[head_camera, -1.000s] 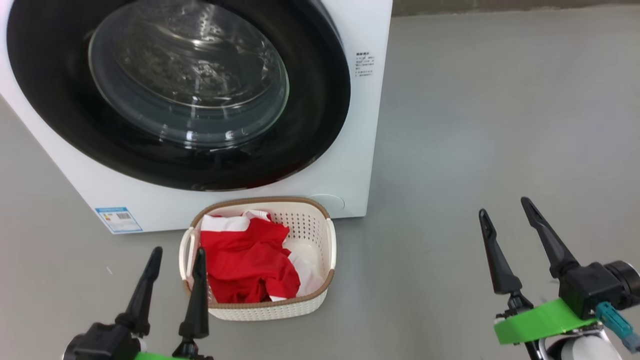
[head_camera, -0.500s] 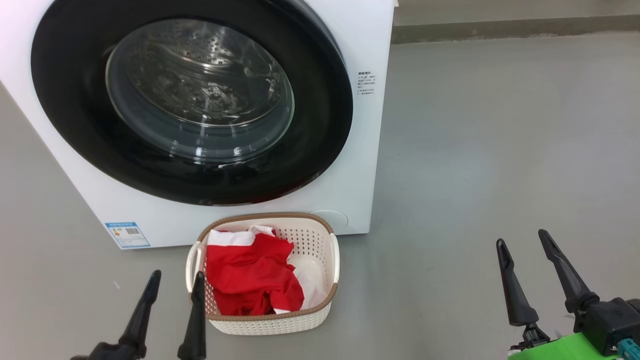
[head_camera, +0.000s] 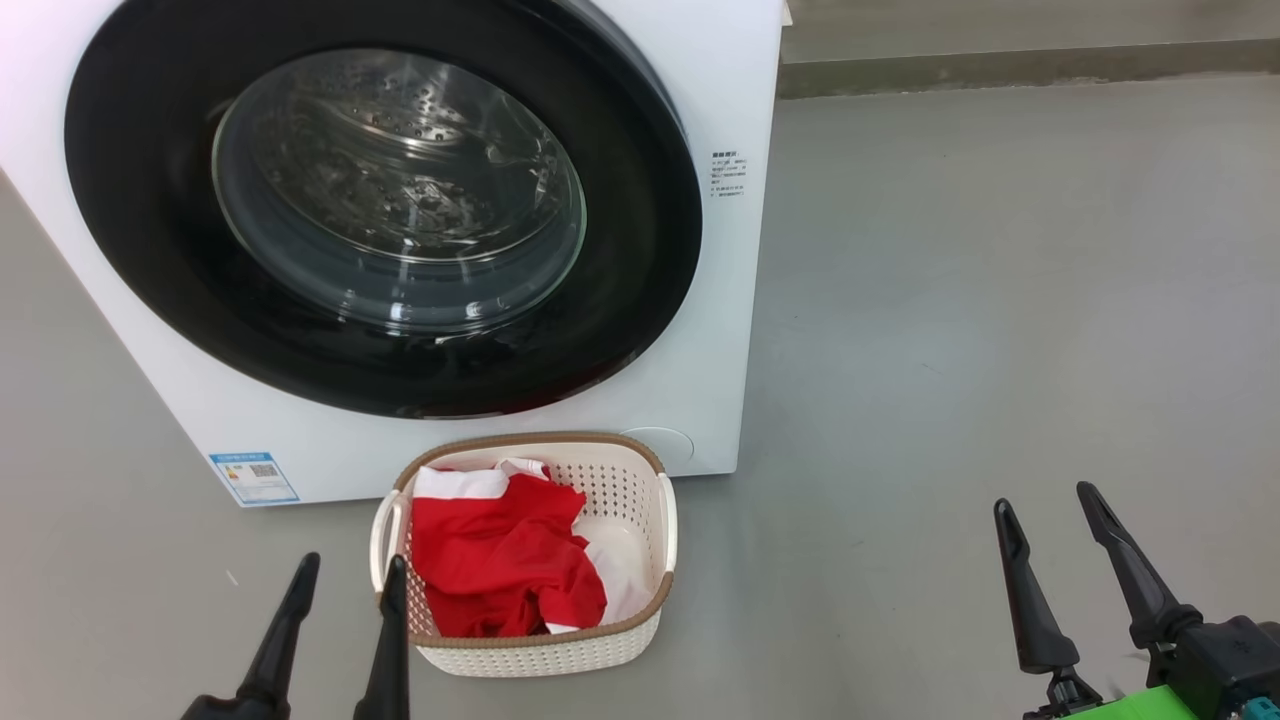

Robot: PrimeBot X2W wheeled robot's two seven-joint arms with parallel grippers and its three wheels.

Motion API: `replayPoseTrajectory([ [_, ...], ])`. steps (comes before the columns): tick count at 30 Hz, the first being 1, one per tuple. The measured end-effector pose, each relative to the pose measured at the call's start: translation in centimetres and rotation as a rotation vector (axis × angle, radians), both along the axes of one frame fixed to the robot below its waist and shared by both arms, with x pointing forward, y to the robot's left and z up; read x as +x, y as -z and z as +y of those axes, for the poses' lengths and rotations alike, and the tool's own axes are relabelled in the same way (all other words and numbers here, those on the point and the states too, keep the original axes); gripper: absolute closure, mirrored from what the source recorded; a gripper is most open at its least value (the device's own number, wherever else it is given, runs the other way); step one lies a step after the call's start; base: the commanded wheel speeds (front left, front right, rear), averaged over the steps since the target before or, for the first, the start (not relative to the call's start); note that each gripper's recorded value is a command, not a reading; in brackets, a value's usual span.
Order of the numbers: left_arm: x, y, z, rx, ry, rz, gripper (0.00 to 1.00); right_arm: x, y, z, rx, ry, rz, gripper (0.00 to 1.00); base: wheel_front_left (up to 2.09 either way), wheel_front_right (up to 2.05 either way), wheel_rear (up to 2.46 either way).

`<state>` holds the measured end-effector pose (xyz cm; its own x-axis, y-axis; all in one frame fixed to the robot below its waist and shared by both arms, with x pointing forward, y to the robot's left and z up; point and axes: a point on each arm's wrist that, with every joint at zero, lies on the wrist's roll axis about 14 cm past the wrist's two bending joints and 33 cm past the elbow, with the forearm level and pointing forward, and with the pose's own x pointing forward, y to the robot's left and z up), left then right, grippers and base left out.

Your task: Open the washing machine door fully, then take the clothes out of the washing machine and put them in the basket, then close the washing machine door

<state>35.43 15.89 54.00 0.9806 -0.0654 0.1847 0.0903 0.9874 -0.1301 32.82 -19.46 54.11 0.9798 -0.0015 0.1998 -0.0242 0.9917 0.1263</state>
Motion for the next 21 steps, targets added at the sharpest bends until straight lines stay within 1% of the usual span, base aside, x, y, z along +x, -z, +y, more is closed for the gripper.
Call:
replayPoseTrajectory([
  [10, -0.1, 0.0, 0.0, 0.01, 0.001, -0.001, 0.0, 0.0, -0.1, -0.1, 0.007, 0.002, -0.004, 0.0, 0.0, 0.0, 0.0],
  [11, -0.1, 0.1, 0.0, 0.018, 0.002, 0.001, 1.0, 0.0, 0.0, -0.1, 0.008, 0.002, 0.001, 1.0, 0.0, 0.0, 0.0],
  [17, -0.3, 2.6, -0.4, 0.0, 0.005, 0.087, 1.0, -0.5, 3.0, 0.6, 0.035, -0.007, 0.093, 1.0, 0.0, 0.0, 0.0],
  [21, -0.3, 2.9, -0.2, -0.04, -0.001, 0.107, 1.0, -0.5, 3.3, 0.4, 0.083, -0.003, 0.105, 1.0, 0.0, 0.0, 0.0],
])
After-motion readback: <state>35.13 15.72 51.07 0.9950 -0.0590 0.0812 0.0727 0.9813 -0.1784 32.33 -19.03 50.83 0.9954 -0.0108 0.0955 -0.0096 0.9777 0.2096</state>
